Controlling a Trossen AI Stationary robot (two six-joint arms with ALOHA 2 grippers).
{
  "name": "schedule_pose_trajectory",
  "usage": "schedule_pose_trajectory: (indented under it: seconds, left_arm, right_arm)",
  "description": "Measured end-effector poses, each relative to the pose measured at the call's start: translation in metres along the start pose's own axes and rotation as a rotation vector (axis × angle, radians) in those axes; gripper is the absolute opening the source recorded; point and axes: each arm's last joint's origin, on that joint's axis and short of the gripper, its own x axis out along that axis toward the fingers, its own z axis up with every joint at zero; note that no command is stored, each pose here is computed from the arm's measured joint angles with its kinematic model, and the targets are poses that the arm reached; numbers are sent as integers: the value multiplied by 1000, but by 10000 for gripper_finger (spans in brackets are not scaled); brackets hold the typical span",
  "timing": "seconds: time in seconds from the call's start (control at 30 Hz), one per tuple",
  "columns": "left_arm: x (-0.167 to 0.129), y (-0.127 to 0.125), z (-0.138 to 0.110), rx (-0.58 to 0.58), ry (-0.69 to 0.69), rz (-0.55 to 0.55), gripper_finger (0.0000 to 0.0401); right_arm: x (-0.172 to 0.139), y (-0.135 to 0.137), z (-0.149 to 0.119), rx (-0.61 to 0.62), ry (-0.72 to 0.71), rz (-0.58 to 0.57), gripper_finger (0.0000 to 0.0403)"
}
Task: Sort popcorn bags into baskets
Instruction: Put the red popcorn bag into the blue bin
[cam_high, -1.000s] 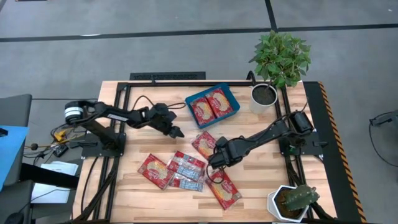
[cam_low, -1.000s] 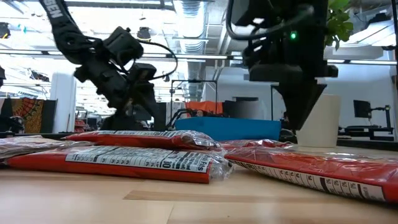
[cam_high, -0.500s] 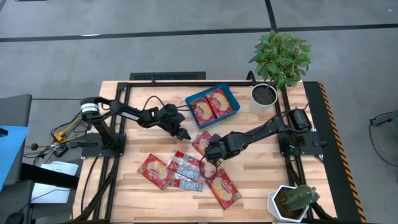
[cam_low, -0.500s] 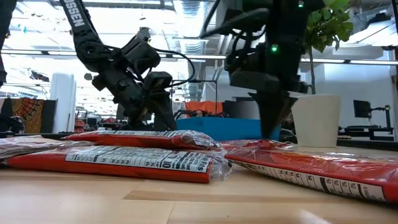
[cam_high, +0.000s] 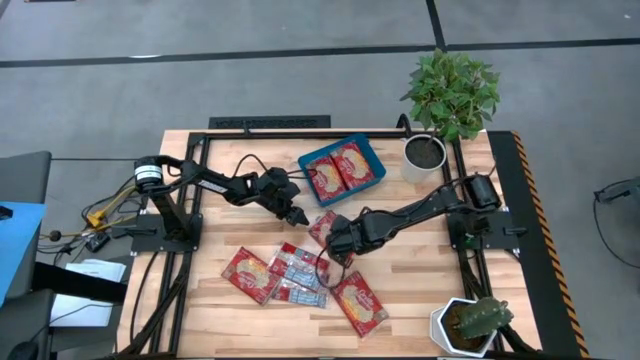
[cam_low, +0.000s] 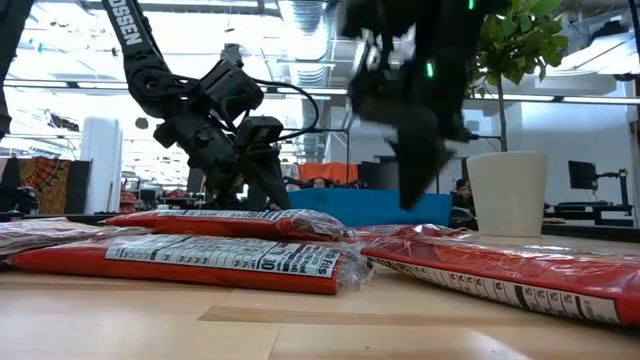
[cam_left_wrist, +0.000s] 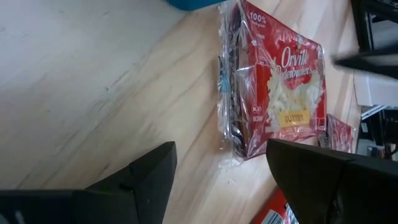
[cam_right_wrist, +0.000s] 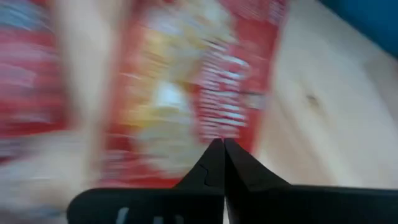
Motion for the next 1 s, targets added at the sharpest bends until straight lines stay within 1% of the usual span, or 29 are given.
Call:
schedule_pose_trajectory:
  seconds: [0.07, 0.1, 0.2, 0.3, 0.43, 0.53, 0.7, 0.9, 1.0]
  left_arm:
    - [0, -1, 0, -2, 2, -14, 246]
    - [0, -1, 0, 0, 0, -21, 246]
    - [0, -3, 2, -4, -7, -45, 246]
    - [0, -3, 2, -1, -2, -56, 246]
    - [0, -4, 1, 8, 10, -66, 246]
    - [1, -4, 1, 7, 13, -64, 246]
    - [2, -2, -1, 18, 23, -48, 246]
    - [3, -2, -1, 20, 0, -24, 246]
    - [4, -3, -2, 23, 0, -21, 246]
  right_arm:
    - [-10, -2, -6, 20, 32, -28, 9]
    - [-11, -4, -10, 34, 60, -61, 9]
    - [-5, -11, -21, 47, 146, -170, 13]
    - [12, -12, -21, 23, 189, -218, 14]
    - [39, -8, -15, -1, 207, -182, 13]
    - [51, -2, -9, -21, 196, -149, 14]
    - [54, -2, 0, -49, 213, -154, 17]
    - [57, 0, 6, -132, 169, -137, 14]
    - [58, 2, 8, -204, 139, -127, 16]
